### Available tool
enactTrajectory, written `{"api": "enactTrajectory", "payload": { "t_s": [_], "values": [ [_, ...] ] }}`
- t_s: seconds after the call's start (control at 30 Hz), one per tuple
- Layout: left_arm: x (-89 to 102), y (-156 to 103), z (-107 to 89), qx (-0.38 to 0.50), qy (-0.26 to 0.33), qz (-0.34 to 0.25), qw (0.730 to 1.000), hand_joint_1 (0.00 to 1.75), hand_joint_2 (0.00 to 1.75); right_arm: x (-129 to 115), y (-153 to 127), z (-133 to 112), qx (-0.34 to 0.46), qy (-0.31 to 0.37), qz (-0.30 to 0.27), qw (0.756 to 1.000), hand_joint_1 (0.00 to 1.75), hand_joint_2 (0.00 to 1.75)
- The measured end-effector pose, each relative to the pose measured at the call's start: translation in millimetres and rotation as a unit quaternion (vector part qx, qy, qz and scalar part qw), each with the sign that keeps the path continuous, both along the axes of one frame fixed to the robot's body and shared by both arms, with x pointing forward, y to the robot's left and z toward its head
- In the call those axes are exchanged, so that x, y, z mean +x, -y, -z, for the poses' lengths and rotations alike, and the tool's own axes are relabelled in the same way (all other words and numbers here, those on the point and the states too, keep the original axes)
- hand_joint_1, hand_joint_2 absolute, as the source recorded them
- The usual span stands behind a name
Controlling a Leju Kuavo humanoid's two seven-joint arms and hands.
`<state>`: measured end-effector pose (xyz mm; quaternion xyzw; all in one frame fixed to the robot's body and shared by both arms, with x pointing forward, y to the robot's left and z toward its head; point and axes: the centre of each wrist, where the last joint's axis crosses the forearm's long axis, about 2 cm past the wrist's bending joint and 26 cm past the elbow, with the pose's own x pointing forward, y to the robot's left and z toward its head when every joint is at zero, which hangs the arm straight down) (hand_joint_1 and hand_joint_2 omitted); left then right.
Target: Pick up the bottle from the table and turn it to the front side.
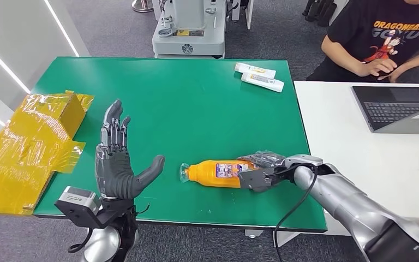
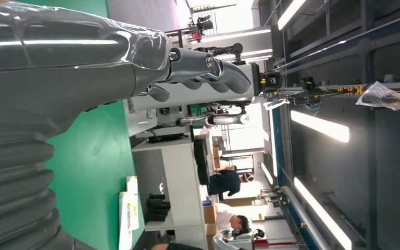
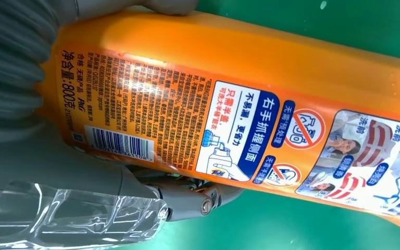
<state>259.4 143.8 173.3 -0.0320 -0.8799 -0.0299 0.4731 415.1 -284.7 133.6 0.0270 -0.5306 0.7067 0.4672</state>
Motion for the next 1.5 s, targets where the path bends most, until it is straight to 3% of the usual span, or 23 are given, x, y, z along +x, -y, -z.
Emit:
{"api": "enactTrajectory", "payload": {
  "t_s": [0.23, 0.43, 0.7, 0.87, 0.97, 1.2, 1.5],
  "values": [
    [-1.6, 0, 1.8, 0.000, -0.002, -0.005, 1.000, 0.00, 1.75, -10, -7, 5, 0.068, 0.057, 0.013, 0.996, 1.72, 1.75],
    [-3.3, -1, 4.5, 0.010, -0.005, -0.005, 1.000, 0.00, 1.75, -24, -11, 0, 0.174, 0.145, 0.059, 0.972, 1.75, 1.75],
    [6.9, -8, 13.7, 0.049, -0.018, 0.000, 0.999, 0.00, 1.75, -61, -8, -8, 0.326, 0.269, 0.150, 0.894, 1.75, 1.75],
    [16.2, -13, 18.2, 0.058, -0.028, 0.018, 0.998, 0.00, 1.75, -74, -5, -21, 0.380, 0.329, 0.178, 0.846, 1.73, 1.75],
    [23.0, -13, 20.4, 0.061, -0.033, 0.033, 0.997, 0.00, 1.75, -83, -8, -25, 0.400, 0.345, 0.179, 0.830, 1.72, 1.75],
    [41.4, -11, 15.9, 0.049, -0.045, 0.086, 0.994, 0.00, 1.75, -90, -20, -35, 0.419, 0.347, 0.150, 0.825, 1.75, 1.75],
    [53.5, 2, 9.5, 0.026, -0.057, 0.159, 0.985, 0.00, 1.75, -71, -50, -50, 0.425, 0.315, 0.081, 0.845, 1.75, 1.75]
  ]
}}
